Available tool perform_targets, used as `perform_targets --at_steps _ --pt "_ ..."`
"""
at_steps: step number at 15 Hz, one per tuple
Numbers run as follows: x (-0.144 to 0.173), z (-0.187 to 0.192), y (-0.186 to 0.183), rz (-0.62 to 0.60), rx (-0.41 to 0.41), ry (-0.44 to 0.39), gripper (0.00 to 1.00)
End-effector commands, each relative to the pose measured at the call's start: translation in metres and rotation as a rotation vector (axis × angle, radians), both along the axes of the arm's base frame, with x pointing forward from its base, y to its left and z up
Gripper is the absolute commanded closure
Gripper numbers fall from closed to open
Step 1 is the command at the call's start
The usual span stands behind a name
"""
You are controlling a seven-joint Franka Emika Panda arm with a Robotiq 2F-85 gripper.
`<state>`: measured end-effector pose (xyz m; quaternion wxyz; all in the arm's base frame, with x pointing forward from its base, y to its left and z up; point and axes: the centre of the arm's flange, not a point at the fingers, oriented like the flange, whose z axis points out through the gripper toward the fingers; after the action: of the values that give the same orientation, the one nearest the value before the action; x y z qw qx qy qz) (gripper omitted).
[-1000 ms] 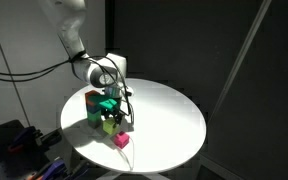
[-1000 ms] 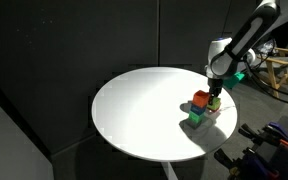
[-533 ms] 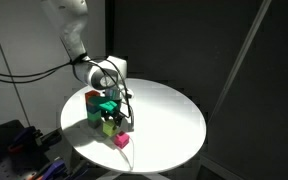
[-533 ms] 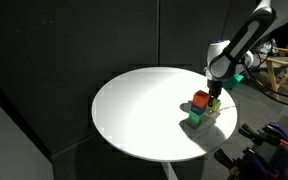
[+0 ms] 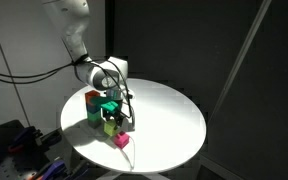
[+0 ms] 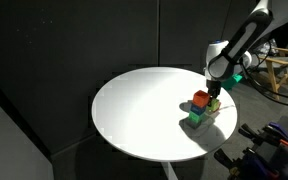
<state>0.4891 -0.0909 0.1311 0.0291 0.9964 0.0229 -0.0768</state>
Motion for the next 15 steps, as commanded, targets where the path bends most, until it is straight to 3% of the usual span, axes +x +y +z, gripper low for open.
perform_targets --at_steps 1,15 --pt "0.0102 -0.0014 0.0002 -0.017 -0.017 -0.011 0.75" --pt "0.0188 -0.0056 -0.0033 -0.024 -0.02 -0.013 0.75"
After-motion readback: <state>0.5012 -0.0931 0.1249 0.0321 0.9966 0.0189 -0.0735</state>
